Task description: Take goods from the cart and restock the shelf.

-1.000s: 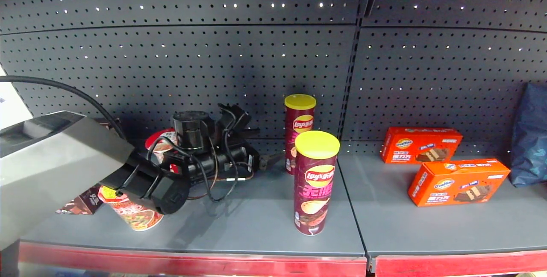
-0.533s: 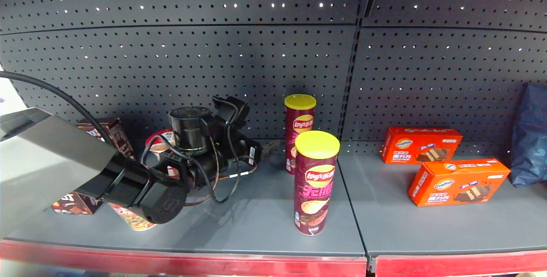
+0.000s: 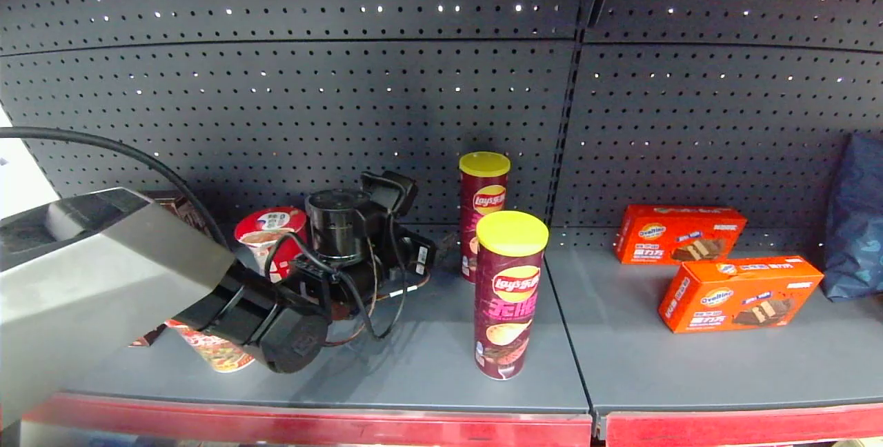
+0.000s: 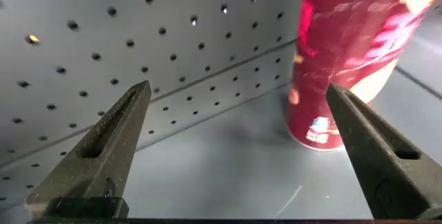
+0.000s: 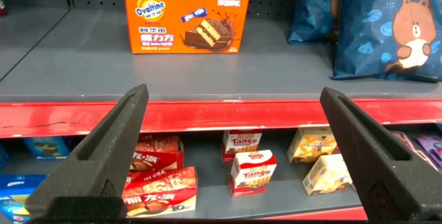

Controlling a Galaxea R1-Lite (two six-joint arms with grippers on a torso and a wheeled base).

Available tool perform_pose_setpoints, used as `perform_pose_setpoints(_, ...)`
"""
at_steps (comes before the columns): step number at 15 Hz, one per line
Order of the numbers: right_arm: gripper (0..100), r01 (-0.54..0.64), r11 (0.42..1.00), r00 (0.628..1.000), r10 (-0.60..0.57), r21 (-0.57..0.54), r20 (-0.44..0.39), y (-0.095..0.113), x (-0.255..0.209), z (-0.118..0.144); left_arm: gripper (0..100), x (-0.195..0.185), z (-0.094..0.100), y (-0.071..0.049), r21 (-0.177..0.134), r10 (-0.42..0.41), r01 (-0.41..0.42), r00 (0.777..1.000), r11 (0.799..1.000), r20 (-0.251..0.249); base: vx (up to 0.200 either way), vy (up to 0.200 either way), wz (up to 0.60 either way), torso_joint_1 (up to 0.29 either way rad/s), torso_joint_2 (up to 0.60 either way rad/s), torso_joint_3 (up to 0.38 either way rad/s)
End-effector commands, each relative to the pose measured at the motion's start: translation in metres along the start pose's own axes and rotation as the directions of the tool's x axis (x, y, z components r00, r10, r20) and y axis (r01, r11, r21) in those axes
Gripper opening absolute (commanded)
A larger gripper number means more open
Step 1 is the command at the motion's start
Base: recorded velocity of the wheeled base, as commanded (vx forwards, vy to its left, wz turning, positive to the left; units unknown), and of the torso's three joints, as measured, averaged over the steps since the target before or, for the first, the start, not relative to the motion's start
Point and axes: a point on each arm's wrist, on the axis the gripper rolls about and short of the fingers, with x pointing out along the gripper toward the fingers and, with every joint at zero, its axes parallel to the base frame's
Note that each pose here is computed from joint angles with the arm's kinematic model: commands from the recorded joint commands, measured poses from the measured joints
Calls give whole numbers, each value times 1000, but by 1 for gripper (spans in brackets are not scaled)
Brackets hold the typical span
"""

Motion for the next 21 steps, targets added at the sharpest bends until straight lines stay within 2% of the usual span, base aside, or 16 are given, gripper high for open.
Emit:
perform_pose_setpoints(1,100,-1,1000,1000,1,0,-1,0,0,0,100,10,-15,-2,3,-2,2,999,1000,-32,0,0,0,0,0,0)
perform_pose_setpoints(12,100,-1,1000,1000,1,-2,-1,0,0,0,100,36,-33,-3,2,21,-21,999,1000,-47,0,0,0,0,0,0)
perform_pose_setpoints(21,100,-1,1000,1000,1,0,-1,0,0,0,100,45,-35,-5,1,18,-18,999,1000,-37,0,0,0,0,0,0)
